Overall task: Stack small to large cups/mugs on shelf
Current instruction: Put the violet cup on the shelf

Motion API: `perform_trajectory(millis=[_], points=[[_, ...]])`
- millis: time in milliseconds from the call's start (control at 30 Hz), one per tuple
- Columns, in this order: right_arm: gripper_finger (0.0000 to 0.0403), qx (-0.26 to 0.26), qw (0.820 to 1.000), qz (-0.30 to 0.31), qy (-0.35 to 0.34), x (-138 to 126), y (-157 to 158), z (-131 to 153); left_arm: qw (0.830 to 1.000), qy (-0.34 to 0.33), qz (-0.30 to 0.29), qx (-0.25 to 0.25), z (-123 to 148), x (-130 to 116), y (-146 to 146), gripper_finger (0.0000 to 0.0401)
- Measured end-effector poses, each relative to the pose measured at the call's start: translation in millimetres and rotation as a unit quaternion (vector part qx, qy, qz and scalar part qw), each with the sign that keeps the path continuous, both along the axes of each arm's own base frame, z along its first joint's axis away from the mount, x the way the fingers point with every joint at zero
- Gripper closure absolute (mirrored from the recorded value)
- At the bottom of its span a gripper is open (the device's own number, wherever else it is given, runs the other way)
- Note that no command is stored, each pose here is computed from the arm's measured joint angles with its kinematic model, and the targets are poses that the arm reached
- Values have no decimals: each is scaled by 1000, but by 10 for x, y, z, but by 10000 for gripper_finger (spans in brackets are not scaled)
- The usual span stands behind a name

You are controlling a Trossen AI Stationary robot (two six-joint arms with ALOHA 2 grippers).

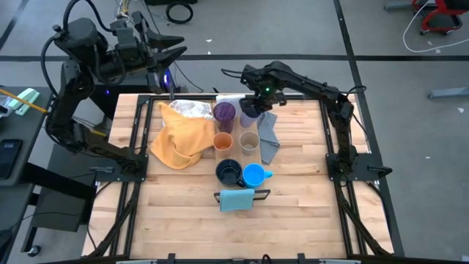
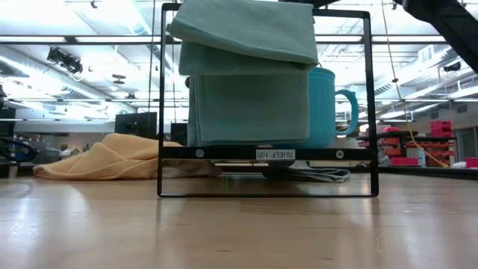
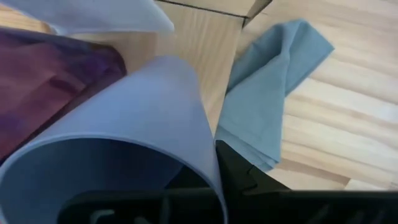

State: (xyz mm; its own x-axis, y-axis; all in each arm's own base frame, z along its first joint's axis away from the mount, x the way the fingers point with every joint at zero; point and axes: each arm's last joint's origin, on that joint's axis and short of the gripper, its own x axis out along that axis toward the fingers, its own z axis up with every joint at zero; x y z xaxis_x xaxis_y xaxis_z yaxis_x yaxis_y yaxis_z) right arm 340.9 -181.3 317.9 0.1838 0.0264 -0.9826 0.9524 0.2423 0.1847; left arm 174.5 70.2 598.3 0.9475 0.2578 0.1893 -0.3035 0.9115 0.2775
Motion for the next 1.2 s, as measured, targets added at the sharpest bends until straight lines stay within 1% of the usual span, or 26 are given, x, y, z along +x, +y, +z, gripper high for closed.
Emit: perform_trajectory(millis=[300, 533, 933, 1200], points=[[402, 19, 999, 35, 27, 175, 17, -272, 1000, 6, 1, 5, 1, -63, -27, 294], [402, 6, 999, 28, 29, 123, -43, -238, 1000, 2, 3, 16, 23, -124, -53, 294], [402, 4, 999, 26, 21, 130, -63, -237, 999, 7, 6, 32, 21, -120, -52, 294], [402, 5, 999, 26, 21, 132, -60, -237, 999, 6, 6, 33, 24, -121, -52, 294]])
